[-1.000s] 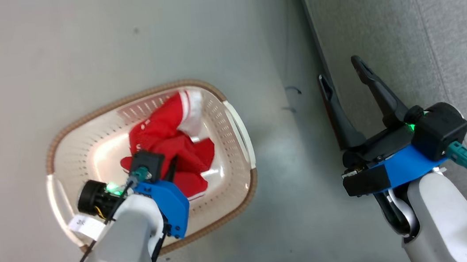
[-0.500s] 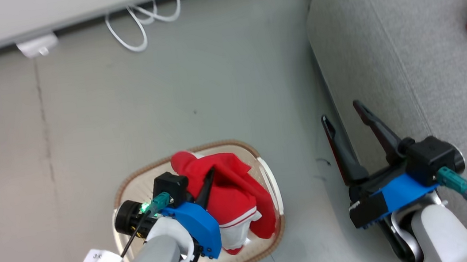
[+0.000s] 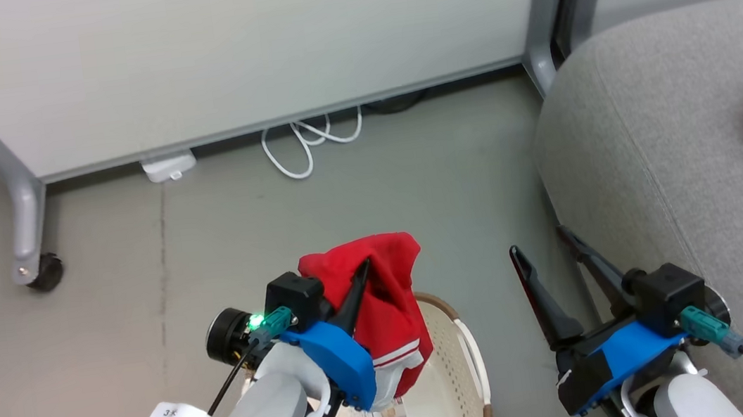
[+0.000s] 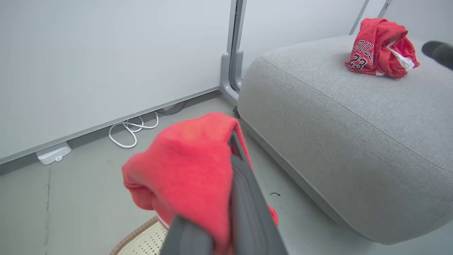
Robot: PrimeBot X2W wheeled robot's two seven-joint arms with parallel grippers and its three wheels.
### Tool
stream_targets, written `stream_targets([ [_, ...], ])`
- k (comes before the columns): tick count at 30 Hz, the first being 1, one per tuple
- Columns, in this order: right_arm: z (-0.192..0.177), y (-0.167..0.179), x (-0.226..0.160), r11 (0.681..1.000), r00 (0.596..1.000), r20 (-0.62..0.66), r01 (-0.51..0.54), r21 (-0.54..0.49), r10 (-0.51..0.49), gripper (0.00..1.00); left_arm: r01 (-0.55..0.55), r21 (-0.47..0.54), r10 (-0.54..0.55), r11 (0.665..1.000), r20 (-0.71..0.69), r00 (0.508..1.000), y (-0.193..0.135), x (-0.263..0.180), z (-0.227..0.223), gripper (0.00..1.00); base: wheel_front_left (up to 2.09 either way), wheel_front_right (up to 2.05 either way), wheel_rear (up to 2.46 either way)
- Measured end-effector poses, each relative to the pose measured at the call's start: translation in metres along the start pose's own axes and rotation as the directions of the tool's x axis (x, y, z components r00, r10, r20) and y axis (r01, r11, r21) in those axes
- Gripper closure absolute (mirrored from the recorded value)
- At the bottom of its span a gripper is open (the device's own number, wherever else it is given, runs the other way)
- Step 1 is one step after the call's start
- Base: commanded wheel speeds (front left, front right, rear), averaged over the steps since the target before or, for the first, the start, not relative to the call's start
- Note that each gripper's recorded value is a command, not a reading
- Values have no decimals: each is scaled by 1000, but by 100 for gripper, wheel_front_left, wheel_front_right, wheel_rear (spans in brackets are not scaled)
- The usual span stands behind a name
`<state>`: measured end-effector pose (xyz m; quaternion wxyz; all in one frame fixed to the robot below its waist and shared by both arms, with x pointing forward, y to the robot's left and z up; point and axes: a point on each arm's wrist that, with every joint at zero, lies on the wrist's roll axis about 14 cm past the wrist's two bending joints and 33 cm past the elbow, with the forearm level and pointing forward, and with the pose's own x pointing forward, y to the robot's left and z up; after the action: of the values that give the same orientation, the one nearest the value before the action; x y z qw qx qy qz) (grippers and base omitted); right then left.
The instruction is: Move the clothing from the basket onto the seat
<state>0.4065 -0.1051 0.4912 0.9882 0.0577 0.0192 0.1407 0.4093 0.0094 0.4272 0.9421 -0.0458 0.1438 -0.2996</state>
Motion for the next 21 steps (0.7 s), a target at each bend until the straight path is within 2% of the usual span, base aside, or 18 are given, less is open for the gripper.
stream_targets([
  [9, 7, 22, -4, 998, 998, 10, -57, 7, 57, 0, -3, 72, -5, 997, 119, 993, -1, -1, 55, 100, 0, 0, 0],
  [21, 3, 32, -10, 997, 997, -7, -79, 23, 79, 0, 24, 142, -50, 990, 179, 983, -13, 3, 100, 100, 0, 0, 0],
])
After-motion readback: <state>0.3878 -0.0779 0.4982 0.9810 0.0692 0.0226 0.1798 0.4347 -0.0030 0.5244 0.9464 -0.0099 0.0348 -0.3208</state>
